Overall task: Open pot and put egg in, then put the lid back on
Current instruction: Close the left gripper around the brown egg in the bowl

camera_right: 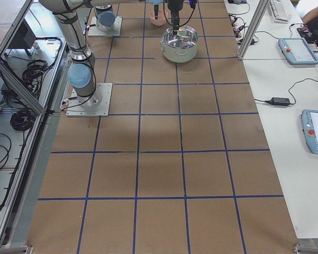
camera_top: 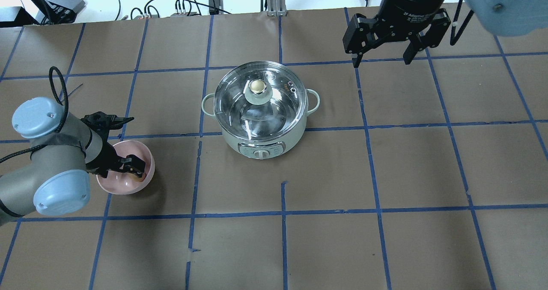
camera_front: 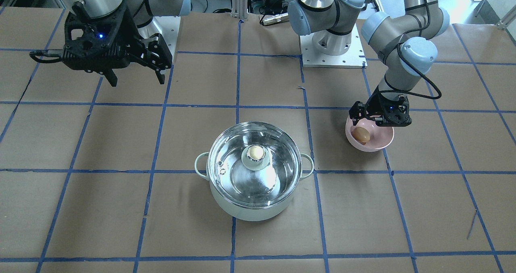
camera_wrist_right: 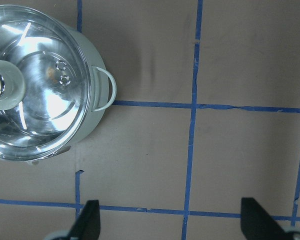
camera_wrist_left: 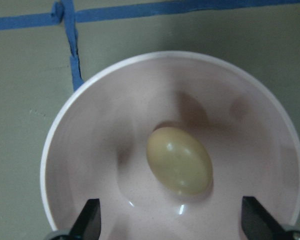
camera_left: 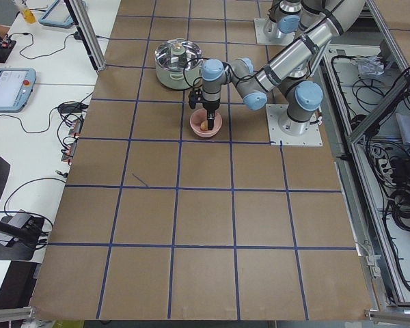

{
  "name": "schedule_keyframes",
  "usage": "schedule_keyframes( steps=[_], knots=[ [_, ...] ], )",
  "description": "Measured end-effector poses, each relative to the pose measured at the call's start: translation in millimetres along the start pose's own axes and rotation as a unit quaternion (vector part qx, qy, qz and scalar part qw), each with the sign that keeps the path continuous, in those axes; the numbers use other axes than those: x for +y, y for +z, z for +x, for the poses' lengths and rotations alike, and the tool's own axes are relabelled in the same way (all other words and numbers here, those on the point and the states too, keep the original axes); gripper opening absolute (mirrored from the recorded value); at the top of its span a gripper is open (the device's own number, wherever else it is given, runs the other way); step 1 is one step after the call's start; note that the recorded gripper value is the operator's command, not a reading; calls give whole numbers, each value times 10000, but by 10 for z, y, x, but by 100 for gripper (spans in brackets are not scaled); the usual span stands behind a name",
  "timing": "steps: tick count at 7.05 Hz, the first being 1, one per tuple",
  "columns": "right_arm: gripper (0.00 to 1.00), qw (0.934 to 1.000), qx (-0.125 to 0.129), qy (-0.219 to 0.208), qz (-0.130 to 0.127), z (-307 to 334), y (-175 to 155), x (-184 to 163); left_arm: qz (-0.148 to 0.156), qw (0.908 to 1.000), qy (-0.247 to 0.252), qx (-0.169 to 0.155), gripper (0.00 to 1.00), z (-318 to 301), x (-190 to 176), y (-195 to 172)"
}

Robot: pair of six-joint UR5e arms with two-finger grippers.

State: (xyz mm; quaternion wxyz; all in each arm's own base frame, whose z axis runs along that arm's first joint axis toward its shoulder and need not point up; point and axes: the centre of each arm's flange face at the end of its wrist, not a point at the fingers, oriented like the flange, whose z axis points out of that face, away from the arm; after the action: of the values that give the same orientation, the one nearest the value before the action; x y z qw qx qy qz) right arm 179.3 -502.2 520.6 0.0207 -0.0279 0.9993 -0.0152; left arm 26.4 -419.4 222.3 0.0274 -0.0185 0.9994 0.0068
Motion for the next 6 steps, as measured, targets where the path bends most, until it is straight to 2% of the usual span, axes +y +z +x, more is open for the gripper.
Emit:
schedule_keyframes(
  steps=[2,4,6],
  knots=[
    [100,10000,-7,-5,18,-9,-2,3,21,9987,-514,-61,99,98,-65,28],
    [100,10000,-14,-9,26,-18,-2,4,174,9975,-686,-70,99,56,-143,122],
    [100,10000,16,-21,-5,-35,-7,15,172,9969,-773,27,99,12,-135,194]
  ],
)
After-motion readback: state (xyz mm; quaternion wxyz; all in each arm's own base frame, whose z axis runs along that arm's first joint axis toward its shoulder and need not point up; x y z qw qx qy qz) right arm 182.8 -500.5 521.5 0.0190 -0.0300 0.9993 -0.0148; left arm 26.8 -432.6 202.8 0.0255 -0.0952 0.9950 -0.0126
